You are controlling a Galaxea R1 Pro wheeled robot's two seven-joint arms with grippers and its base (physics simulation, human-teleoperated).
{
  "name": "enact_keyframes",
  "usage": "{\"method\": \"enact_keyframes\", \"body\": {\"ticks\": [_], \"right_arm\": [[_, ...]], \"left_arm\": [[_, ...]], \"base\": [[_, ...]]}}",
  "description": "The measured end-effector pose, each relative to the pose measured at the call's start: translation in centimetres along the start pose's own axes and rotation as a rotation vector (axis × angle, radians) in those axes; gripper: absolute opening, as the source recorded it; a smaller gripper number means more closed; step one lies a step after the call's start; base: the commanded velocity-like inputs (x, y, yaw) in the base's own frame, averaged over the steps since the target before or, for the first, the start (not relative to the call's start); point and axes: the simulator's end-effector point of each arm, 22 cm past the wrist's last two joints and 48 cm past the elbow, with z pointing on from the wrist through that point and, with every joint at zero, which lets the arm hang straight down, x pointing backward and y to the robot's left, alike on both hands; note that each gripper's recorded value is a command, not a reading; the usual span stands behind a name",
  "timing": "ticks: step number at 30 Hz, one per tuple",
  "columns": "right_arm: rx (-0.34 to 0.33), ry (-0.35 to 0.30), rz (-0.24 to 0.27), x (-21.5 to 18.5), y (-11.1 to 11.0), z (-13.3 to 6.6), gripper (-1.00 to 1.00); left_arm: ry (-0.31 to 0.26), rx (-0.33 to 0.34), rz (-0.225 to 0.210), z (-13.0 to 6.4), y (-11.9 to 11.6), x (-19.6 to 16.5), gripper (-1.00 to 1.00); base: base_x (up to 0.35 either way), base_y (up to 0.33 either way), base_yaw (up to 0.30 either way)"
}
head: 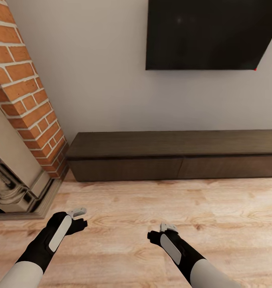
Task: Place each of the two pumpkins and all three candles from the living room inside a cabinet in the living room (use any cabinet), then make sure every cabinet is closed, and position the cauldron so it is next to a table in the living room.
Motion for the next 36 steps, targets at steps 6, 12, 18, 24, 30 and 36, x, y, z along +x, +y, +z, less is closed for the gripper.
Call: {"method": "enact_keyframes", "body": {"ticks": [6, 12, 18, 24, 30, 36], "right_arm": [[0.0, 0.001, 0.005, 0.0, 0.0, 0.0, 1.0], [0.0, 0.001, 0.003, 0.0, 0.0, 0.0, 1.0], [0.002, -0.004, -0.005, -0.1, -0.1, 0.0, 1.0], [-0.06, -0.089, -0.006, -4.2, 2.0, -0.9, 1.0], [-0.08, -0.182, -0.02, -8.0, 5.1, -2.4, 1.0], [-0.084, -0.27, -0.031, -11.2, 7.0, -4.0, 1.0]], "left_arm": [[0.0, 0.0, 0.001, 0.0, 0.0, 0.0, 1.0], [0.001, 0.001, 0.0, 0.0, 0.0, 0.0, 1.0], [0.0, -0.001, 0.0, 0.0, 0.0, 0.0, 1.0], [0.019, 0.024, 0.026, -0.2, 0.1, 0.5, 1.0], [0.078, 0.048, 0.018, 0.3, -0.7, 2.3, 1.0], [0.104, 0.052, 0.015, 0.3, 0.0, 2.7, 1.0]], "base": [[0.067, -0.016, 0.184], [0.022, -0.006, 0.046], [0.01, -0.001, 0.004], [0.0, 0.0, 0.0], [0.059, 0.062, 0.0], [0.12, 0.08, 0.0]]}}
